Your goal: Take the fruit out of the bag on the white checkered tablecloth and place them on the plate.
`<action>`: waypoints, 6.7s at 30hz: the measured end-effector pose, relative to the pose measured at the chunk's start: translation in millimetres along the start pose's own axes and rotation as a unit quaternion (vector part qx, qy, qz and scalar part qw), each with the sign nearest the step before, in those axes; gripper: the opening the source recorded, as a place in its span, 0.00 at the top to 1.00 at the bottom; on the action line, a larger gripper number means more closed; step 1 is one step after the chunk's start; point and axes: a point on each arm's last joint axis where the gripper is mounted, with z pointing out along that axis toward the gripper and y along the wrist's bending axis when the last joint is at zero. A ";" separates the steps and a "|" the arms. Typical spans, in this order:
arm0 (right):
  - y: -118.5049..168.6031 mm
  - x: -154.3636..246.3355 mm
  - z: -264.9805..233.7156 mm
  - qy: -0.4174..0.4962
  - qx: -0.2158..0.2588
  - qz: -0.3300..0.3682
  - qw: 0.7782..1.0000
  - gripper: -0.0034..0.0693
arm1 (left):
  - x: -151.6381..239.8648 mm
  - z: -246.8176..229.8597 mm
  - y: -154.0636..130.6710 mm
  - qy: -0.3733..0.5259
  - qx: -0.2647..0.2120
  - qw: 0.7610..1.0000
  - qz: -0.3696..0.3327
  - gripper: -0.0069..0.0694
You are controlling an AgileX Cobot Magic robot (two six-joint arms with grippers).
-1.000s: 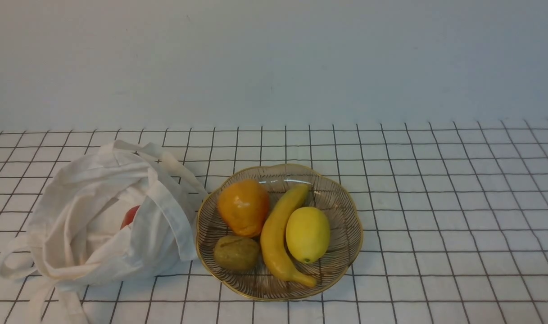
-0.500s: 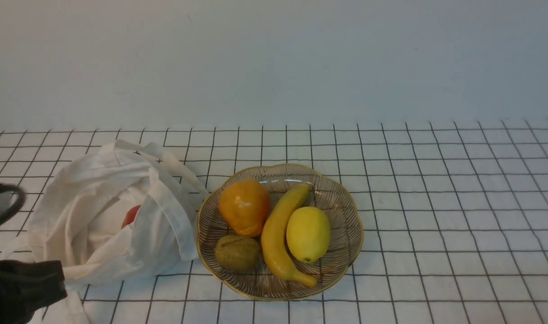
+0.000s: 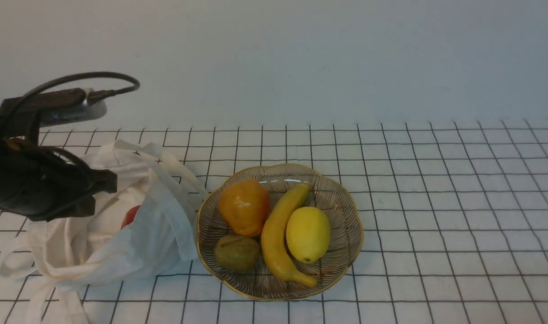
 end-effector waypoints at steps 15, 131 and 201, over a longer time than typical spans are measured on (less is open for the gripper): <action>0.0 0.0 0.0 0.000 0.000 0.000 1.000 0.97 | -34.7 67.5 0.7 0.061 0.008 0.998 -0.003 0.62; 0.0 0.0 0.0 0.000 0.000 0.000 1.000 0.97 | -33.1 -28.4 -168.1 -0.225 0.168 0.922 0.265 0.60; 0.0 0.0 0.0 0.000 0.000 0.002 1.000 0.97 | 234.5 -25.9 36.1 -0.413 -0.021 0.906 0.093 0.92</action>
